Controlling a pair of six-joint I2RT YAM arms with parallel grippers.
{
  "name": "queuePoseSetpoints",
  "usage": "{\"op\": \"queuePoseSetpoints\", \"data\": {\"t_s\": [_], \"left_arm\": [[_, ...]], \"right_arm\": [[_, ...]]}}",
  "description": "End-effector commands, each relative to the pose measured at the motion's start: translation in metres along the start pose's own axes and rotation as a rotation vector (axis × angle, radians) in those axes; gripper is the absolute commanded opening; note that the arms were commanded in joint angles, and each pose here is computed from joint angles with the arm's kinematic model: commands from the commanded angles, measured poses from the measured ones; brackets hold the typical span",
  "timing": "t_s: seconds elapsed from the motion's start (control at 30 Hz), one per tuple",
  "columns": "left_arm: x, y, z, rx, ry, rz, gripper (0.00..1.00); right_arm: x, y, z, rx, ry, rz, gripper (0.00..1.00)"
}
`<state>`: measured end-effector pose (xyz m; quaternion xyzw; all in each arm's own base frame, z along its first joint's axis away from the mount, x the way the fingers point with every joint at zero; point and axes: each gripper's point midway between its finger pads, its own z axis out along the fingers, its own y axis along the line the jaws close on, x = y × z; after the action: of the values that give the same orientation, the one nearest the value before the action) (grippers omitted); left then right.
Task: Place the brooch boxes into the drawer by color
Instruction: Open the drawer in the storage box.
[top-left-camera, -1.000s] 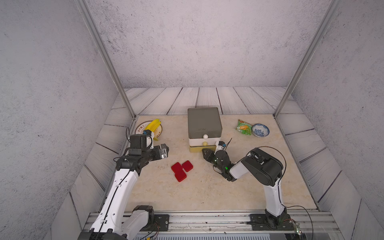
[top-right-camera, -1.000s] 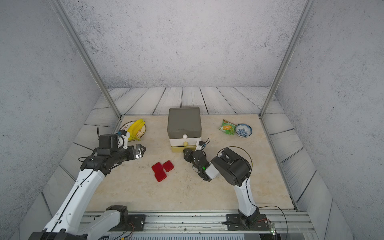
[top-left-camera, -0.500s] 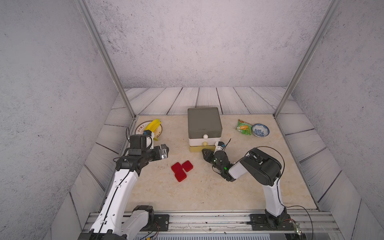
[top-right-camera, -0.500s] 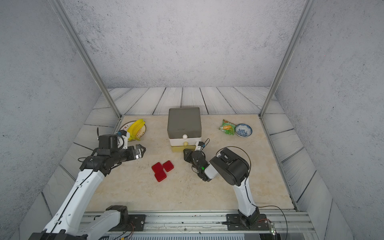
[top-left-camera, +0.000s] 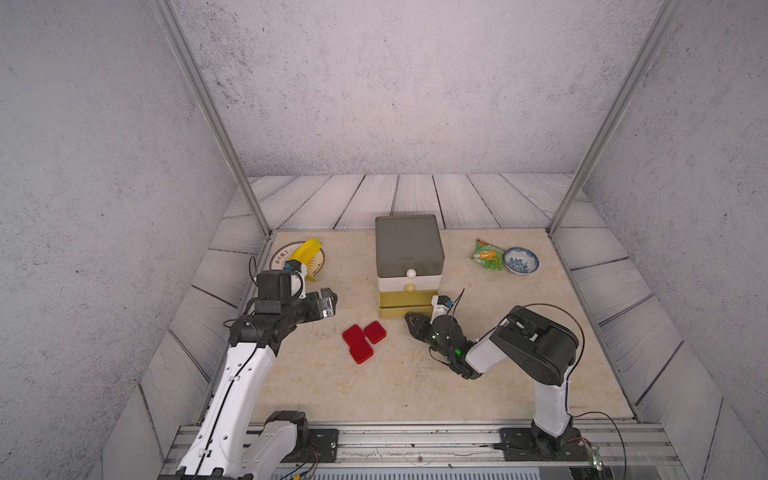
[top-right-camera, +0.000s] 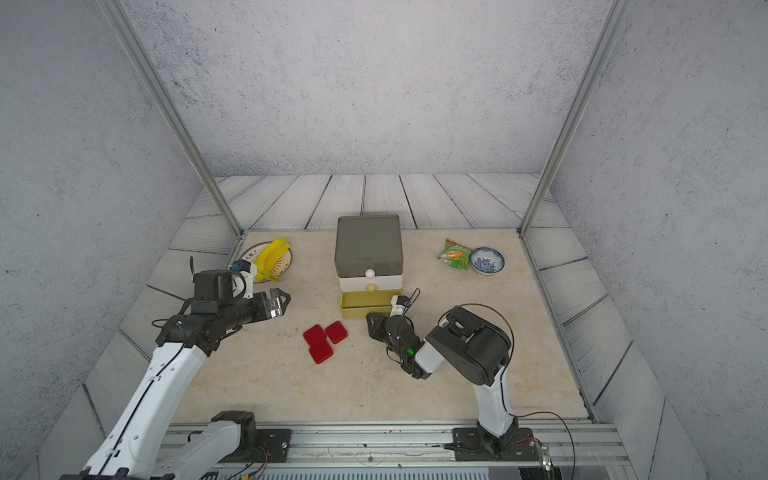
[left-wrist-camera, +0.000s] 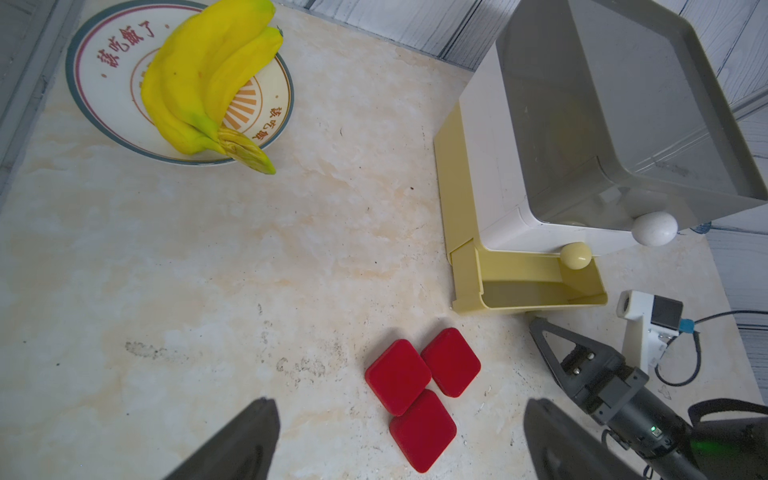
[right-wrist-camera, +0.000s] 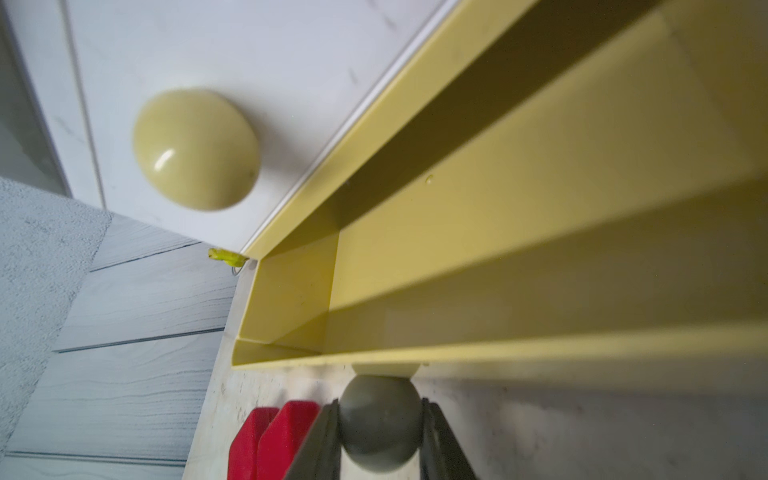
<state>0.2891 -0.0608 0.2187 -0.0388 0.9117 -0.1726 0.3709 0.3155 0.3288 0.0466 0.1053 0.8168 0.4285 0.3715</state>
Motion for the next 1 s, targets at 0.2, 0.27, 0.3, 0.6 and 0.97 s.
{"op": "queuePoseSetpoints", "data": {"t_s": [0.2, 0.27, 0.3, 0.6, 0.97], "left_arm": [[0.007, 0.000, -0.006, 0.003, -0.014, -0.036, 0.99], [0.010, 0.001, -0.007, -0.002, -0.009, -0.040, 0.99], [0.010, 0.001, -0.008, -0.002, -0.010, -0.040, 0.99], [0.024, 0.002, -0.007, -0.004, 0.037, -0.096, 0.99], [0.051, 0.013, 0.009, -0.038, 0.150, -0.180, 0.99]], "right_arm": [[0.015, 0.008, -0.022, -0.046, 0.039, -0.002, 0.19], [0.016, 0.008, -0.024, -0.048, 0.043, -0.003, 0.20], [0.017, 0.008, -0.025, -0.049, 0.044, -0.001, 0.20], [0.025, 0.016, -0.027, -0.071, 0.065, -0.009, 0.21], [0.030, 0.012, -0.030, -0.063, 0.073, -0.013, 0.35]]}}
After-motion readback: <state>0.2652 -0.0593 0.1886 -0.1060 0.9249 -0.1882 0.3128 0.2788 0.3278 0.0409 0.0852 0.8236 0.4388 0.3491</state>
